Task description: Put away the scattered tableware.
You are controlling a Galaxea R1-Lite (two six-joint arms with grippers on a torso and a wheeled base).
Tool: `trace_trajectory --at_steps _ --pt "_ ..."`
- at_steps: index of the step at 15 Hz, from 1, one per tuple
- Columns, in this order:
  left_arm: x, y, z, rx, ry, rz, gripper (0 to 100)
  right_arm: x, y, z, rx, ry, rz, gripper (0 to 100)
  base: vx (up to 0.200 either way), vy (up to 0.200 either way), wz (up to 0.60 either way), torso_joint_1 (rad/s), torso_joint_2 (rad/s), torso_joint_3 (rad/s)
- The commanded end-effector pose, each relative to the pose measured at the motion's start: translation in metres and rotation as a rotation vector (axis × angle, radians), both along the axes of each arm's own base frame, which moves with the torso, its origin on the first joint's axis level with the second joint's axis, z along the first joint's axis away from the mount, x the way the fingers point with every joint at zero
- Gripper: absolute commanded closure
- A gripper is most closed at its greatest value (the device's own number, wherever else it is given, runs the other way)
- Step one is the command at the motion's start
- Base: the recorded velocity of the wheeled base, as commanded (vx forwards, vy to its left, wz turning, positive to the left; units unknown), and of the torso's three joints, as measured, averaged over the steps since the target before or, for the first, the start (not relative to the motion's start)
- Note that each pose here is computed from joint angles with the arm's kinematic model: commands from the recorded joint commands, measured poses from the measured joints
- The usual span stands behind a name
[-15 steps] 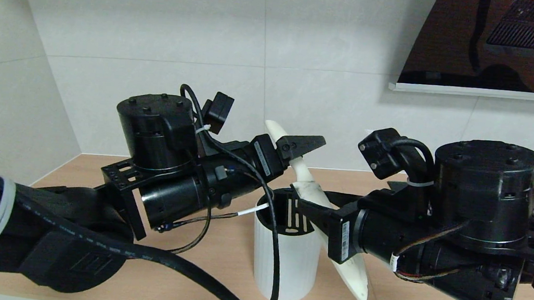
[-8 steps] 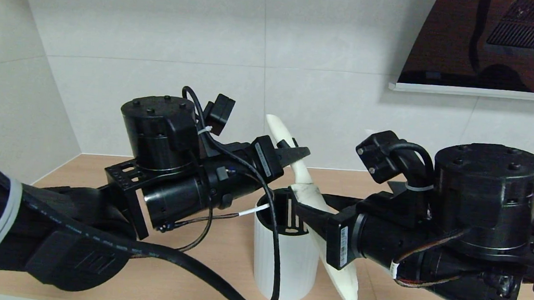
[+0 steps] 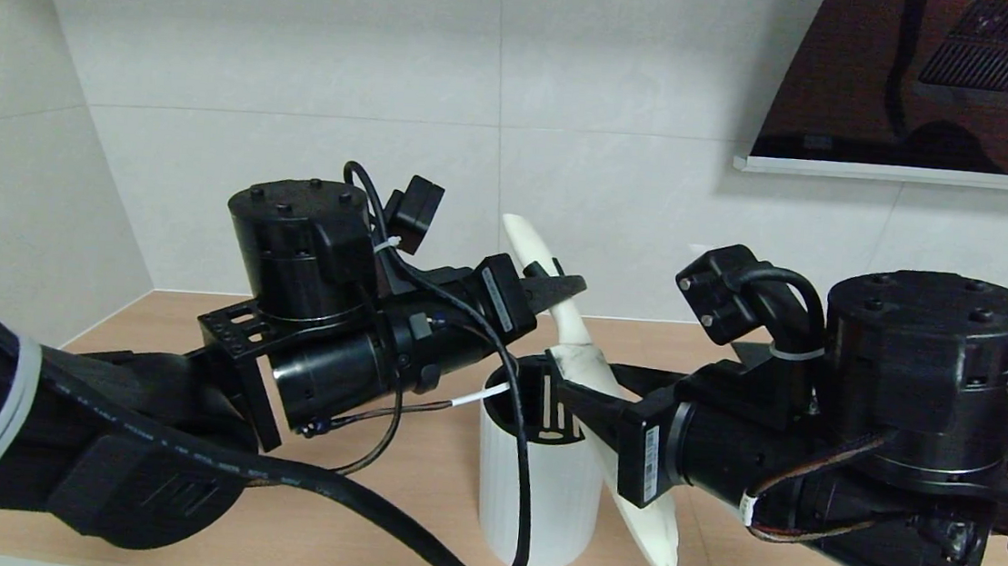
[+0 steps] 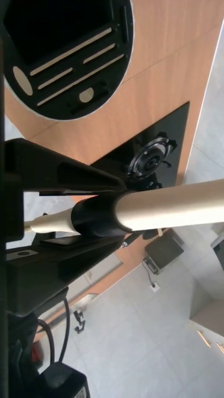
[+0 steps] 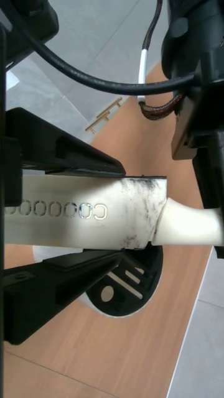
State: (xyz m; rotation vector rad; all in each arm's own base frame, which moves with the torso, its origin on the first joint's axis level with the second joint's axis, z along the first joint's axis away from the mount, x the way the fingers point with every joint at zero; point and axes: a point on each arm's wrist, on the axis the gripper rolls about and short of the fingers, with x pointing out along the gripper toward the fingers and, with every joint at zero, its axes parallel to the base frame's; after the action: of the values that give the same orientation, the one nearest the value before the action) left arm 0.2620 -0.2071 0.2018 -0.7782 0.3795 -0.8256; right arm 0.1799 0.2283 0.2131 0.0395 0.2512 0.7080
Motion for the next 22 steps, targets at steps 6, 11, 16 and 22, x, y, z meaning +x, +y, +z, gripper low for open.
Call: trace_trajectory --at_steps 6,11,16,22 --pt "-0.002 0.002 0.005 -0.003 -0.013 0.0 100 0.0 0.0 0.0 0.002 0.0 -0.016 0 0.0 0.0 0.0 0.0 0.0 0.0" --pt "-0.01 0.009 0.024 0.013 -0.071 0.027 100 0.002 -0.017 0.014 0.04 -0.03 -0.057 0 0.0 0.0 0.0 0.0 0.0 0.0" --pt "-0.005 0.027 0.071 0.129 -0.208 0.376 100 0.028 -0.063 0.024 0.068 -0.057 -0.234 0 0.0 0.0 0.0 0.0 0.0 0.0" --pt "-0.009 0.012 0.071 0.368 -0.323 0.6 100 0.051 -0.087 0.01 0.031 -0.024 -0.336 0 0.0 0.0 0.0 0.0 0.0 0.0"
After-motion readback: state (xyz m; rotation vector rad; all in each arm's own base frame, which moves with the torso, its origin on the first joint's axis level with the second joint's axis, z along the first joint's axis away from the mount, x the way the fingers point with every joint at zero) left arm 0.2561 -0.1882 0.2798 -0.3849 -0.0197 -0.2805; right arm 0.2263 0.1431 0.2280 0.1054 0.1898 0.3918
